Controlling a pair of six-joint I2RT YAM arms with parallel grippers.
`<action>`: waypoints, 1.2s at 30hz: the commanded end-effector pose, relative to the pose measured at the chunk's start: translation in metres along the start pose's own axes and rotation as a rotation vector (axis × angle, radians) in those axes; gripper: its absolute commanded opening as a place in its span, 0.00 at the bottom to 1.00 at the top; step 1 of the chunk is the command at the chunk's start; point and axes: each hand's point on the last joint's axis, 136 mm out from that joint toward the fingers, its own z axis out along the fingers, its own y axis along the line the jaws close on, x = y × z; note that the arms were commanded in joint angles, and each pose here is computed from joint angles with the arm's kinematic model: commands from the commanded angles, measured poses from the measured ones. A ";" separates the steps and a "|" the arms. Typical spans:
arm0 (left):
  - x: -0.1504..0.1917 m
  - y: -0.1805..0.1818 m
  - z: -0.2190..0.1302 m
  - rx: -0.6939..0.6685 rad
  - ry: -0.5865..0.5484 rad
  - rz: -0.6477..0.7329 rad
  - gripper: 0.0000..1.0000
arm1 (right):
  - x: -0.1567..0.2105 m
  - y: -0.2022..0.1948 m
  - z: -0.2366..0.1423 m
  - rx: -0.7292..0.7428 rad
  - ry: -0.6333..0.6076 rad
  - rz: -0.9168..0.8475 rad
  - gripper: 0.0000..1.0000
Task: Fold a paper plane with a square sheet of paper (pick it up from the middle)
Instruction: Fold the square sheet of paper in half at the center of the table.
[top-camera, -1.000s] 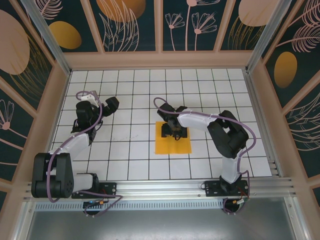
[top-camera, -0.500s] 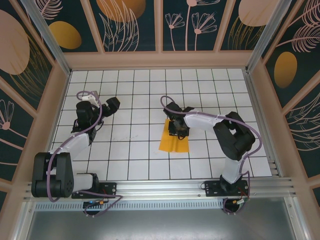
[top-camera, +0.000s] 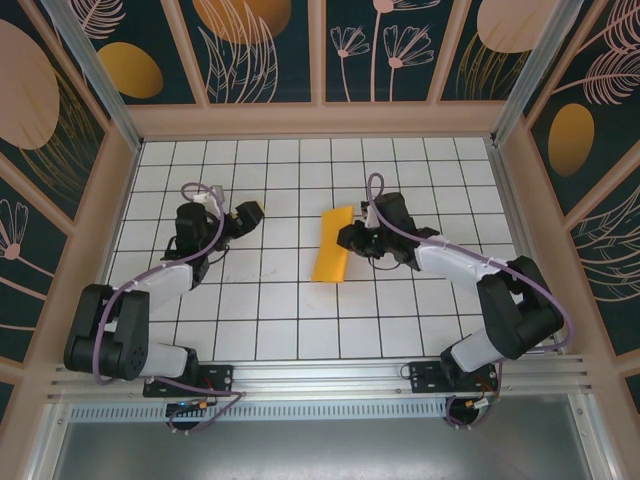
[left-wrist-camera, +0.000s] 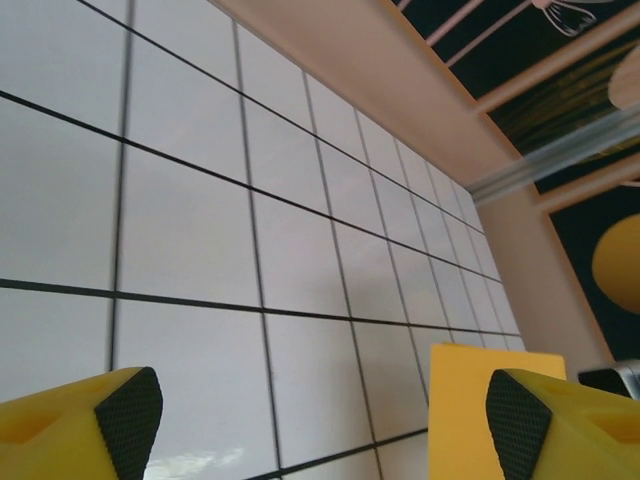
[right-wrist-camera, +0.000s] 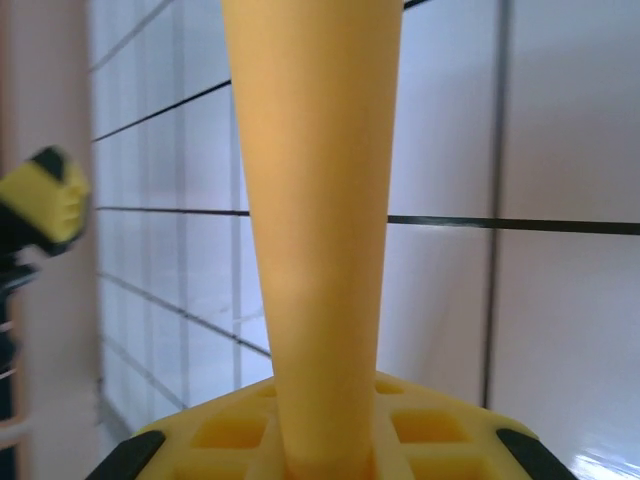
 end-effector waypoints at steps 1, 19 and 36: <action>0.004 -0.024 0.007 0.103 0.009 -0.011 0.84 | 0.009 0.013 0.000 -0.141 0.052 -0.025 0.21; 0.052 -0.037 0.044 0.102 0.125 0.005 0.81 | 0.016 -0.100 0.009 0.248 0.074 0.029 0.53; 0.106 -0.067 0.060 0.158 0.284 0.000 0.73 | 0.013 -0.100 -0.014 0.300 -0.003 0.019 0.61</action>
